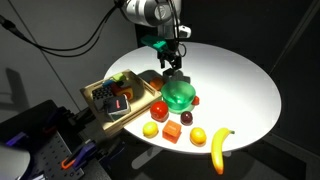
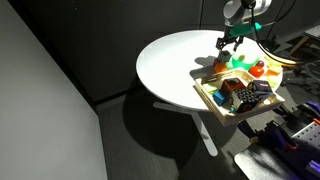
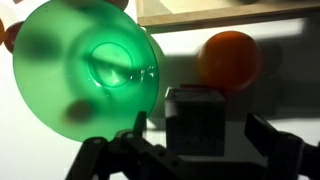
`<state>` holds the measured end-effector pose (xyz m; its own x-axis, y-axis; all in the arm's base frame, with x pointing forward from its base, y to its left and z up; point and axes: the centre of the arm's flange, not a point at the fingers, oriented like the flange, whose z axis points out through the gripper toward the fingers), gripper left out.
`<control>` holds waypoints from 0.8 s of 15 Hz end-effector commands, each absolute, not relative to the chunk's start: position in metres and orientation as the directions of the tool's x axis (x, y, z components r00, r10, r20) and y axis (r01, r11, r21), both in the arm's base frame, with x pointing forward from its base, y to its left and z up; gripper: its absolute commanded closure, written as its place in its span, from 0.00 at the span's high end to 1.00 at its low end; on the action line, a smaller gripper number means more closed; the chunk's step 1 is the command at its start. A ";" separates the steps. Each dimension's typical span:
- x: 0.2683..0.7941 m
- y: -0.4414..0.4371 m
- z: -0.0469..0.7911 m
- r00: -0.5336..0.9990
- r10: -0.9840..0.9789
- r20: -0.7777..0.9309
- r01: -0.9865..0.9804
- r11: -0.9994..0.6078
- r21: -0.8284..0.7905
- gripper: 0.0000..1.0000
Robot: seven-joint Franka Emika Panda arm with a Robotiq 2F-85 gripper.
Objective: Move the gray block from the table to the tray
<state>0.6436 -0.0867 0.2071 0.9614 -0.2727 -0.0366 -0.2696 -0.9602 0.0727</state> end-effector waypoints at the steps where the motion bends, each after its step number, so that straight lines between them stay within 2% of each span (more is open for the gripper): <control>1: 0.656 -0.094 0.206 0.957 -0.286 -0.038 -0.282 -0.954 0.101 1.00; 8: 0.655 -0.097 0.193 0.956 -0.287 -0.051 -0.281 -0.953 0.111 1.00; 9: 0.654 -0.096 0.191 0.956 -0.287 -0.057 -0.279 -0.953 0.114 0.75; 10: 0.653 -0.096 0.191 0.957 -0.284 -0.062 -0.276 -0.954 0.115 0.72; 12: 0.650 -0.094 0.194 0.957 -0.280 -0.072 -0.270 -0.956 0.115 0.56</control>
<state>0.6459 -0.0950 0.1868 0.9583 -0.2801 -0.0575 -0.2743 -0.9573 0.0907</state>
